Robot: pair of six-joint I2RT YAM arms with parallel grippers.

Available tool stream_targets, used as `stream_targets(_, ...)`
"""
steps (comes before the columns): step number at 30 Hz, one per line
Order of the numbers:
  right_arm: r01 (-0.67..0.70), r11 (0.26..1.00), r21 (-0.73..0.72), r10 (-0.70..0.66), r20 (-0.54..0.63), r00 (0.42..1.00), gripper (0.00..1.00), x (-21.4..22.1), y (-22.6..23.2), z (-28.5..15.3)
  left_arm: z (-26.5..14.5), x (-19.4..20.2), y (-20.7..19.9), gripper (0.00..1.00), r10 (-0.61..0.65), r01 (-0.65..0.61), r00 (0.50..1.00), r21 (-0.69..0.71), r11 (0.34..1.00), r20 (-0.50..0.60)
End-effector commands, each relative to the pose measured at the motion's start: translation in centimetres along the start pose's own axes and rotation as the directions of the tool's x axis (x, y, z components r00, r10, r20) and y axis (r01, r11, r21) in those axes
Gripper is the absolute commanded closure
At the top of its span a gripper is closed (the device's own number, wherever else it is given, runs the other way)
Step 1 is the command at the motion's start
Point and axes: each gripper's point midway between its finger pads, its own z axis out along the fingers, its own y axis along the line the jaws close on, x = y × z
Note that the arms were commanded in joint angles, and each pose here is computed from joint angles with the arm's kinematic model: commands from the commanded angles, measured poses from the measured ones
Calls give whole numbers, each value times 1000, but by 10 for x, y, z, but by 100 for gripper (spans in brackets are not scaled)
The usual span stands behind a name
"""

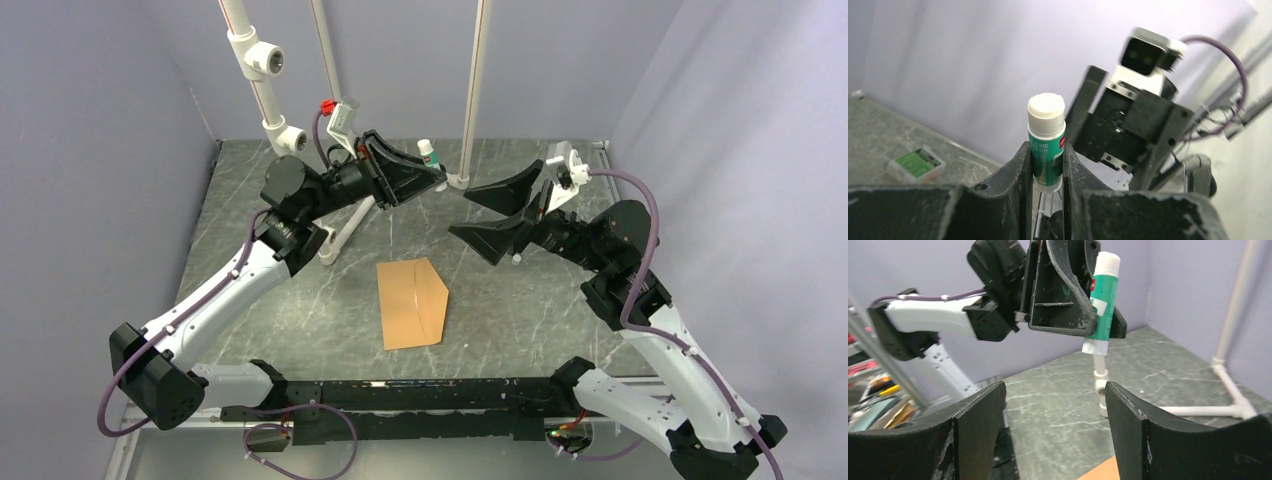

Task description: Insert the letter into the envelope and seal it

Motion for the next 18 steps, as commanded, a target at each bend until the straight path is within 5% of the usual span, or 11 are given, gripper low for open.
stream_targets(1,100,970,220,-117,66,991,23,-9,-38,1,-2,-14,31,98,-110,131,986,-180,975,122)
stream_targets(11,94,925,368,-72,-72,995,23,7,-66,27,-1,-6,42,97,-124,143,987,-214,966,98)
stream_targets(18,66,919,389,-51,-49,997,37,1,-71,39,-2,-2,43,98,-109,124,991,-217,968,80)
